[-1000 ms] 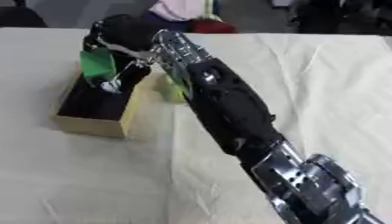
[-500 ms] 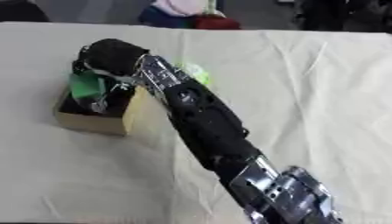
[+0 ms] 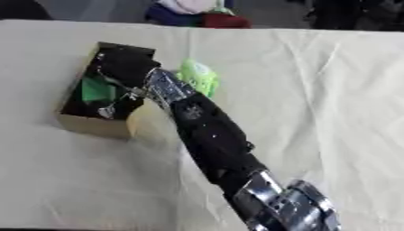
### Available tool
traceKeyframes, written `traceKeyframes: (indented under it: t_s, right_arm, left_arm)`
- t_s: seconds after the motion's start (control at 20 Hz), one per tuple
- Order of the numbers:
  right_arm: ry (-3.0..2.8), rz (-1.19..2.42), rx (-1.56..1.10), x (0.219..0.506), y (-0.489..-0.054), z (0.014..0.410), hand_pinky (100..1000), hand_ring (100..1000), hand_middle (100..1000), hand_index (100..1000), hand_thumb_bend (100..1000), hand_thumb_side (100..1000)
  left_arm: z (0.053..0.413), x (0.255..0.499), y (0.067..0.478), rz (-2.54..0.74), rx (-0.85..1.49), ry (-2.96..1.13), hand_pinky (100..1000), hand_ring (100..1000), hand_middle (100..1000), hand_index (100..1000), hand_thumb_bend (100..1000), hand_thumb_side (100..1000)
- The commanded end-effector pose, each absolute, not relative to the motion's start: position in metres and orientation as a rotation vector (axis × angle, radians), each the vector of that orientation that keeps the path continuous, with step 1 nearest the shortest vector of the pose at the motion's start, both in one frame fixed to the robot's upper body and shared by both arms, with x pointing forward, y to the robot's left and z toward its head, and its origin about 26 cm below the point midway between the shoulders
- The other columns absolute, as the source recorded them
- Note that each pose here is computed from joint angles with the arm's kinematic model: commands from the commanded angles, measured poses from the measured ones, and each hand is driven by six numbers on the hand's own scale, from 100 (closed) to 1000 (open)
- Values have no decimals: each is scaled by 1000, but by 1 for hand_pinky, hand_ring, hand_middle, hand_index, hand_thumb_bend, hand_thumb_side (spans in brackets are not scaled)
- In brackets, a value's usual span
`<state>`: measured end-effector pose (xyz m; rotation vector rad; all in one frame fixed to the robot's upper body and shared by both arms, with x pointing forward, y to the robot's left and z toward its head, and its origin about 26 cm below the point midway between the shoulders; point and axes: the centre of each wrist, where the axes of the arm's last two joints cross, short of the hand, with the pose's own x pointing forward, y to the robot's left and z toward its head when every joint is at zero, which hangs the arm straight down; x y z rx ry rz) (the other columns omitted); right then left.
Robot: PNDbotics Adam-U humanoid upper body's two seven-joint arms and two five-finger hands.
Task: Pick up objects on the table and place them in the box.
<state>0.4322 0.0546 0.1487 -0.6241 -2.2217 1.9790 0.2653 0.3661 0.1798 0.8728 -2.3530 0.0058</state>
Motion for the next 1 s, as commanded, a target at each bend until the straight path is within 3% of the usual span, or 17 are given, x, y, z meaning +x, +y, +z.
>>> traceKeyframes:
  t_s: [0.05, 0.25, 0.6, 1.0]
  right_arm:
    - [-2276, 1955, -632, 429, 61, 162, 750, 731, 549, 722, 100, 550]
    - [-2264, 1978, -654, 428, 62, 168, 775, 784, 648, 791, 147, 587]
    - [-2243, 1993, -729, 426, 62, 179, 814, 837, 744, 860, 278, 589]
    - [-2232, 1987, -783, 424, 62, 185, 814, 834, 724, 847, 261, 567]
  left_arm:
    - [188, 264, 366, -11, 877, -2380, 734, 633, 715, 854, 100, 789]
    - [188, 264, 366, -12, 877, -2378, 735, 632, 715, 853, 100, 789]
    - [188, 264, 366, -13, 878, -2375, 735, 632, 716, 851, 100, 788]
    - [187, 263, 367, -22, 879, -2368, 736, 632, 716, 850, 100, 787]
